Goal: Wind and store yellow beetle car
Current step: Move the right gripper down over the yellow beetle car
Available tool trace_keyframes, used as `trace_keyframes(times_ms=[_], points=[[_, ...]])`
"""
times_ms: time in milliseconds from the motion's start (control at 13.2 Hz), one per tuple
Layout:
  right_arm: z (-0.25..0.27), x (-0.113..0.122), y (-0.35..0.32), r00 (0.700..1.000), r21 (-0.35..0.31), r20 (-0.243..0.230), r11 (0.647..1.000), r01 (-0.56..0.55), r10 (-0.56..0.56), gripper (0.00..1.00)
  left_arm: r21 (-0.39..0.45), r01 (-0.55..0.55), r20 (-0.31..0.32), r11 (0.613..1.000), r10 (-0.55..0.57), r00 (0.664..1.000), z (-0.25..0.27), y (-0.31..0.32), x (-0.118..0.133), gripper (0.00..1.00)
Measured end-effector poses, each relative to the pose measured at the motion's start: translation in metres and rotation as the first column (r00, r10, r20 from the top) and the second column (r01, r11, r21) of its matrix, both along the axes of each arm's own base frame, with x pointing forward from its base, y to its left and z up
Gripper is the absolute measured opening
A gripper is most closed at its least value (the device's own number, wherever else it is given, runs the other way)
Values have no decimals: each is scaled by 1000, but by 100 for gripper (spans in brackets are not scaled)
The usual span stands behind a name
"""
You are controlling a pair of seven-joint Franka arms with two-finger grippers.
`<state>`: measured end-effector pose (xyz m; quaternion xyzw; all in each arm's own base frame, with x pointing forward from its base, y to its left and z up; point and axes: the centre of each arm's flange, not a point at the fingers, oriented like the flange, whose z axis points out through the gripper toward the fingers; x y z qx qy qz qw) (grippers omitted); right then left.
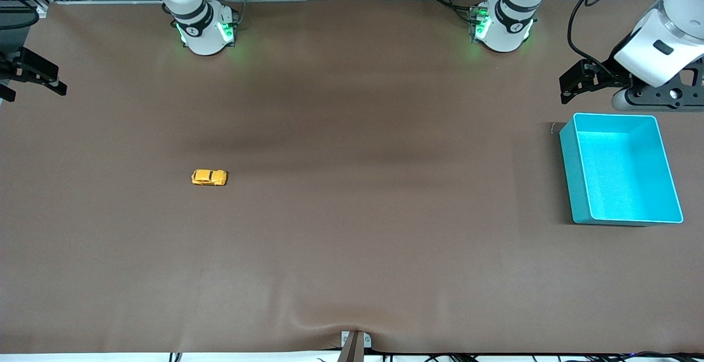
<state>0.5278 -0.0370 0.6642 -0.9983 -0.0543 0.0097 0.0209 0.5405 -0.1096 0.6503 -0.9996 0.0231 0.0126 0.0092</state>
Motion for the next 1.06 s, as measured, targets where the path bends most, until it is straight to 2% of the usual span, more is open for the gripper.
trace_keyframes(times_ms=[837, 1065], points=[[-4, 0, 14, 1000, 0, -22, 1000, -18, 18, 100, -1, -11, 6, 1000, 11, 1000, 1, 6, 2, 100], [-41, 13, 35, 992, 3, -41, 993, -117, 117, 100, -5, -11, 24, 1000, 11, 1000, 3, 5, 4, 100]])
